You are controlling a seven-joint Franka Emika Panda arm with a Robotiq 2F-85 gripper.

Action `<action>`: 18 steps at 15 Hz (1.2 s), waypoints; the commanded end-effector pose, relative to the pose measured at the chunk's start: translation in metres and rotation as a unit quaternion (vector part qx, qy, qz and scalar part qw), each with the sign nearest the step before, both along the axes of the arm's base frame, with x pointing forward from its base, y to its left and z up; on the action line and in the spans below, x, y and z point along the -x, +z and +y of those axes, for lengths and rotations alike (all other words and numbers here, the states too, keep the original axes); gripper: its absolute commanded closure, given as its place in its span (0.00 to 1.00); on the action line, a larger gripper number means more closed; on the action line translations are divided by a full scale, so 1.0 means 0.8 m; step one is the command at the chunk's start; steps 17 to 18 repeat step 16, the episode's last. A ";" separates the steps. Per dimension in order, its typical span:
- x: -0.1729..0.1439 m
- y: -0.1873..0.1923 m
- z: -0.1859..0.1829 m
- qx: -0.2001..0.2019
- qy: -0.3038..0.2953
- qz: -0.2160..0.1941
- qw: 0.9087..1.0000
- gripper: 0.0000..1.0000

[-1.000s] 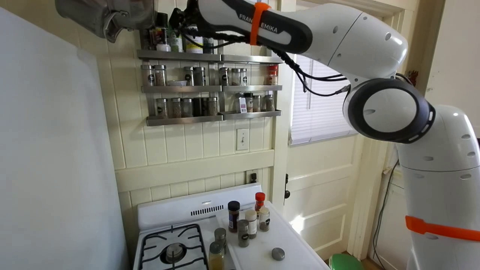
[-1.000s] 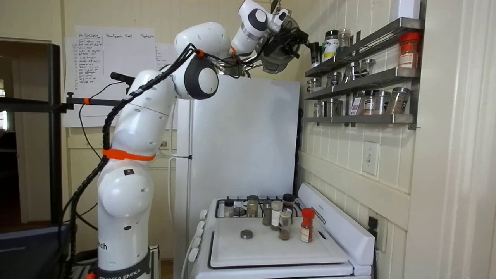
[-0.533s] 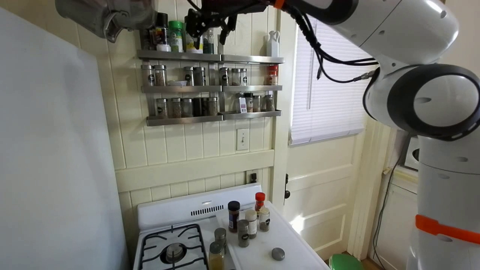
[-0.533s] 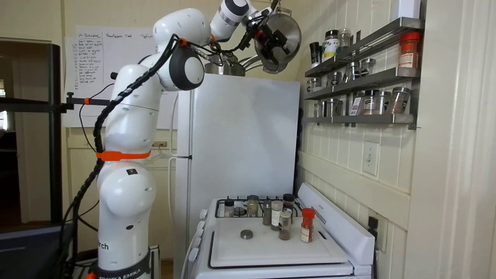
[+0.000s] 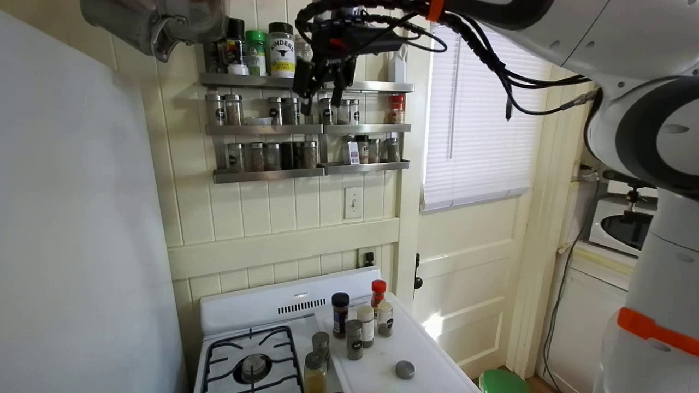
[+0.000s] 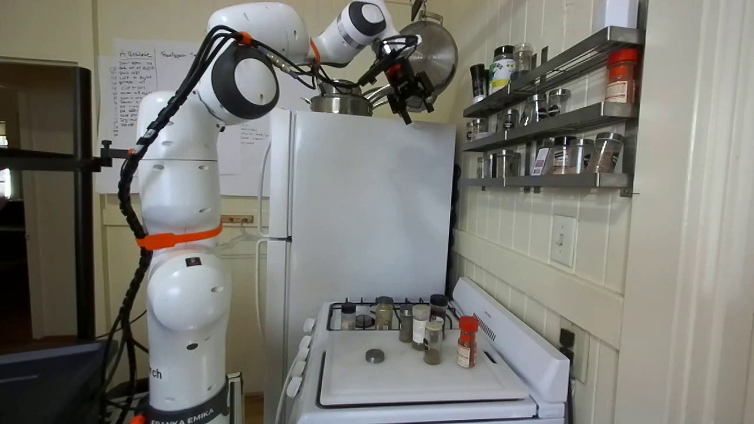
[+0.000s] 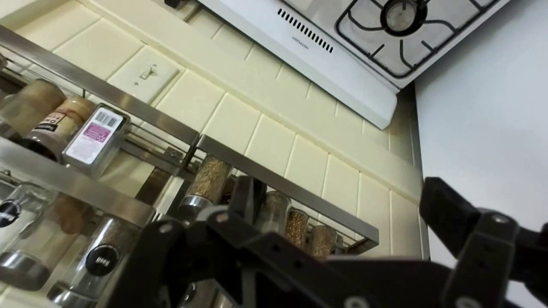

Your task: Place the large jar from the stovetop on the topmost shelf.

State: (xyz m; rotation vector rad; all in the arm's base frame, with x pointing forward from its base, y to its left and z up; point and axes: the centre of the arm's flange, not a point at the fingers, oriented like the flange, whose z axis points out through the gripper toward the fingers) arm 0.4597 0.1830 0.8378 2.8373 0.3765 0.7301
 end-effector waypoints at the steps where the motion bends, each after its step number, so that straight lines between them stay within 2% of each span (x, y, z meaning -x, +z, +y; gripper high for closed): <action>1: 0.022 -0.097 -0.036 -0.001 0.012 0.008 1.000 0.00; 5: 0.000 -0.155 -0.061 0.005 -0.023 0.017 1.000 0.00; 8: -0.005 -0.211 -0.082 0.000 -0.055 0.038 0.998 0.00; 9: -0.043 -0.149 -0.061 0.009 -0.039 0.037 0.998 0.00; 12: -0.043 -0.184 -0.073 0.010 -0.053 0.050 0.997 0.00; 18: -0.035 -0.179 -0.074 0.010 -0.054 0.045 0.997 0.00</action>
